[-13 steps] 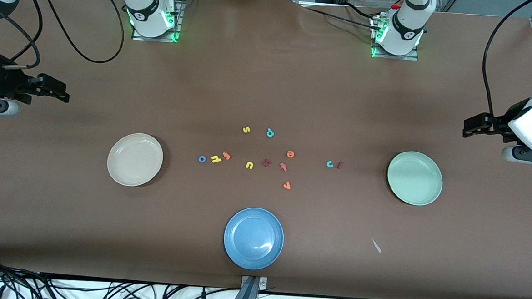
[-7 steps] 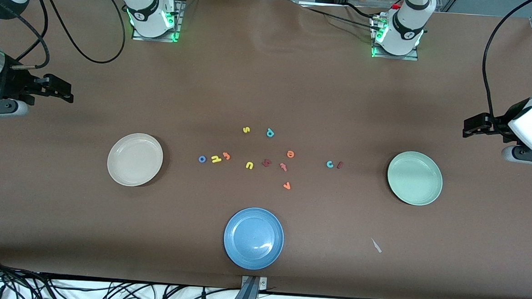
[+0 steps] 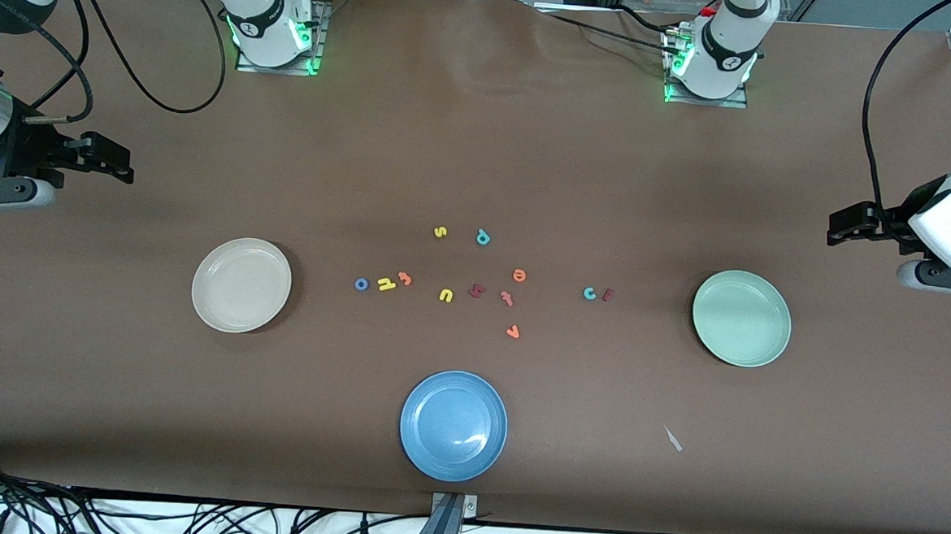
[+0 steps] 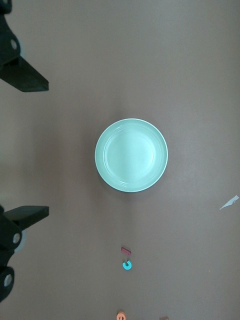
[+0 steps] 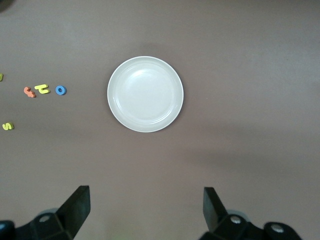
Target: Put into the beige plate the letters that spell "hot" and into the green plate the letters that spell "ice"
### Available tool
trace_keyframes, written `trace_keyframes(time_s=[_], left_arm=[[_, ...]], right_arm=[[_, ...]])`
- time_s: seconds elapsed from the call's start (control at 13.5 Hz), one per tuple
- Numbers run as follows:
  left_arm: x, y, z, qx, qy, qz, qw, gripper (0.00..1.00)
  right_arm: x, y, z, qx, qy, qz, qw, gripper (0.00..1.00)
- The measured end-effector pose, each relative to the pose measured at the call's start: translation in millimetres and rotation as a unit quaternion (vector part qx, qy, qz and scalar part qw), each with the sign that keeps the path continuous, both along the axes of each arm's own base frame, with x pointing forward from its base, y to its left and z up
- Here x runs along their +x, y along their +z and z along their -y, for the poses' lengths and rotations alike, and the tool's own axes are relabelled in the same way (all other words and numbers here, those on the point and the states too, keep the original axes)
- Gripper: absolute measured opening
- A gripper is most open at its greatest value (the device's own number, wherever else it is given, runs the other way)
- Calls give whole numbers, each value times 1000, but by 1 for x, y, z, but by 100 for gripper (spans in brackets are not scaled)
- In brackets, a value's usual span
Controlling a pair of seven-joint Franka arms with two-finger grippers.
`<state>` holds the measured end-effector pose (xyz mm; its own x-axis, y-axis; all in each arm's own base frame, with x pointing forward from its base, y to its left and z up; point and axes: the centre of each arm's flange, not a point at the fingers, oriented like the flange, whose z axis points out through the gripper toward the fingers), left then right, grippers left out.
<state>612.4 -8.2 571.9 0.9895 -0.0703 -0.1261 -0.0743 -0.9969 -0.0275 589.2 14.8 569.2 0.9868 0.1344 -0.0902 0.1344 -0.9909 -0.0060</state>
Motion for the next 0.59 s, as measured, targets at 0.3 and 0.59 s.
trace_keyframes(time_s=[0.3,0.59], left_arm=[[0,0,0,0,0,0,1000,100],[0,0,0,0,0,0,1000,100]], right_arm=[[-1,-2,-9,0,8,-8,1000,100],[0,-9,-27,0,23,-15,1000,100]])
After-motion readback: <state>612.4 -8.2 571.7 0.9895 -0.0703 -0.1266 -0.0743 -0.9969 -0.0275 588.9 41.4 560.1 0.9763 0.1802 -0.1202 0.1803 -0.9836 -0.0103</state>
